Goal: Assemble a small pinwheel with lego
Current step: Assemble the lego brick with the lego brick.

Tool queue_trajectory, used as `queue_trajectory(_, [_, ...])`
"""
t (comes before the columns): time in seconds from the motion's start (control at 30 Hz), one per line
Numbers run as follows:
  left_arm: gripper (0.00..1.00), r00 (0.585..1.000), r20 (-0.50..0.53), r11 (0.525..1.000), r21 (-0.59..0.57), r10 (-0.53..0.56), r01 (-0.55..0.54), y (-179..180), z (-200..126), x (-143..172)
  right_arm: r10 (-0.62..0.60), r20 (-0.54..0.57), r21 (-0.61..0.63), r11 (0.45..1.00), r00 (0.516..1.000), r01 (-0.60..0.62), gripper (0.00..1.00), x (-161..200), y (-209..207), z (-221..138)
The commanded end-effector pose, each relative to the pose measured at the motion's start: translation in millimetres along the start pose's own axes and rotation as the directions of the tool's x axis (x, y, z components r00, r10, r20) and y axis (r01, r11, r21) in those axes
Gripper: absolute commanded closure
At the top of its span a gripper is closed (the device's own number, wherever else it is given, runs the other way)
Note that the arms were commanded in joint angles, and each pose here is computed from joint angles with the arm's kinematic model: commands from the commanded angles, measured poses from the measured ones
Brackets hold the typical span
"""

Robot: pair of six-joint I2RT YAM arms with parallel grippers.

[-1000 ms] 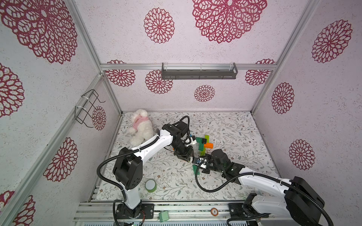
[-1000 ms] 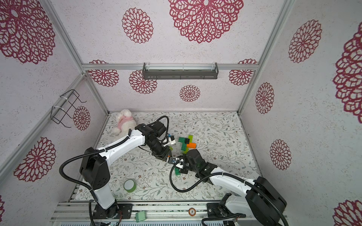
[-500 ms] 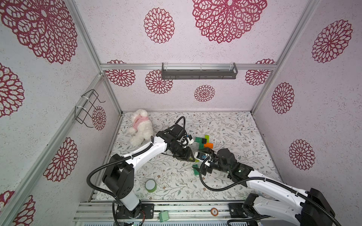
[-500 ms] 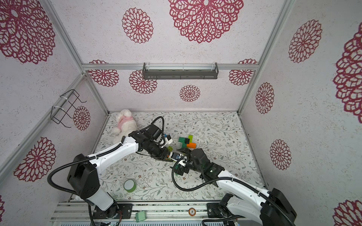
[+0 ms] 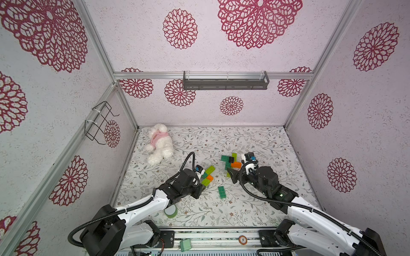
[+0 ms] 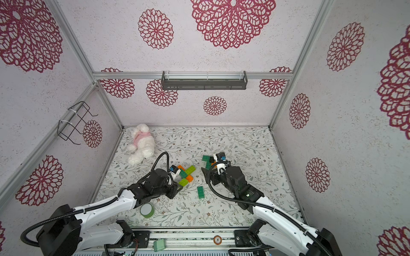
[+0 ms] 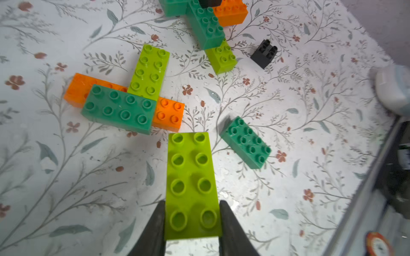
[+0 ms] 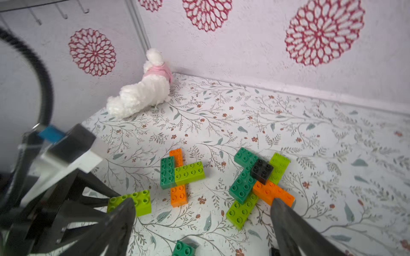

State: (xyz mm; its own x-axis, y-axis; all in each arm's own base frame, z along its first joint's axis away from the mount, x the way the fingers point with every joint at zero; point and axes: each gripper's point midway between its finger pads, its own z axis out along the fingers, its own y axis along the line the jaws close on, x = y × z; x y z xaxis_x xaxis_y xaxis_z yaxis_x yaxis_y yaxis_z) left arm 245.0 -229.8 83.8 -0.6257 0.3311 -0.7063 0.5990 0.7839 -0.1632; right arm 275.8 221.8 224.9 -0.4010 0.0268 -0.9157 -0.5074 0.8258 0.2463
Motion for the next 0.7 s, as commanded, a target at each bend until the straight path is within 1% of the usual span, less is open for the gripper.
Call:
queue_trajectory(0.0, [0.82, 0.967, 0.173, 0.98, -0.104, 0.187, -0.171, 12.0, 6.6, -34.3, 0.224, -0.117, -0.042, 0.972, 0.968, -0.23, 0.16, 8.5, 10.6, 19.6])
queue_trajectory(0.07, [0.82, 0.959, 0.193, 0.975, -0.121, 0.21, -0.189, 16.1, 13.7, -31.7, 0.28, -0.169, -0.058, 0.954, 0.945, -0.294, 0.21, 19.9, 16.2, 29.8])
queue_trajectory(0.13, [0.82, 0.954, 0.2, 0.973, -0.106, 0.225, -0.207, 14.1, 22.0, -30.1, 0.338, -0.189, -0.071, 0.932, 0.922, -0.357, 0.22, 27.3, 19.7, 35.3])
queue_trajectory(0.2, [0.82, 0.949, 0.215, 0.973, -0.09, 0.23, -0.215, 11.2, 30.0, -31.2, 0.366, -0.227, -0.092, 0.915, 0.903, -0.394, 0.21, 34.1, 26.1, 42.1])
queue_trajectory(0.27, [0.82, 0.944, 0.239, 0.973, -0.094, 0.226, -0.209, 12.5, 35.8, -32.4, 0.376, -0.275, -0.092, 0.906, 0.885, -0.414, 0.27, 40.0, 31.2, 50.4])
queue_trajectory(0.3, [0.82, 0.942, 0.25, 0.974, -0.097, 0.225, -0.206, 13.2, 37.3, -33.7, 0.373, -0.288, -0.098, 0.905, 0.882, -0.415, 0.31, 40.5, 33.5, 52.6])
queue_trajectory(0.37, [0.82, 0.94, 0.264, 0.976, -0.085, 0.217, -0.201, 12.0, 41.8, -33.7, 0.364, -0.312, -0.126, 0.9, 0.877, -0.418, 0.43, 43.3, 39.6, 56.8])
queue_trajectory(0.43, [0.83, 0.948, 0.226, 0.975, -0.051, 0.223, -0.216, 7.7, 50.2, -27.8, 0.367, -0.33, -0.141, 0.892, 0.87, -0.429, 0.59, 45.6, 43.3, 61.5])
queue_trajectory(0.5, [0.83, 0.951, 0.214, 0.975, -0.044, 0.222, -0.217, 7.5, 53.1, -24.0, 0.375, -0.338, -0.142, 0.886, 0.863, -0.441, 0.7, 47.6, 44.6, 65.9])
queue_trajectory(0.67, [0.83, 0.959, 0.19, 0.977, -0.033, 0.212, -0.21, 8.3, 55.6, -12.7, 0.371, -0.376, -0.152, 0.879, 0.849, -0.451, 0.88, 54.4, 49.3, 76.0])
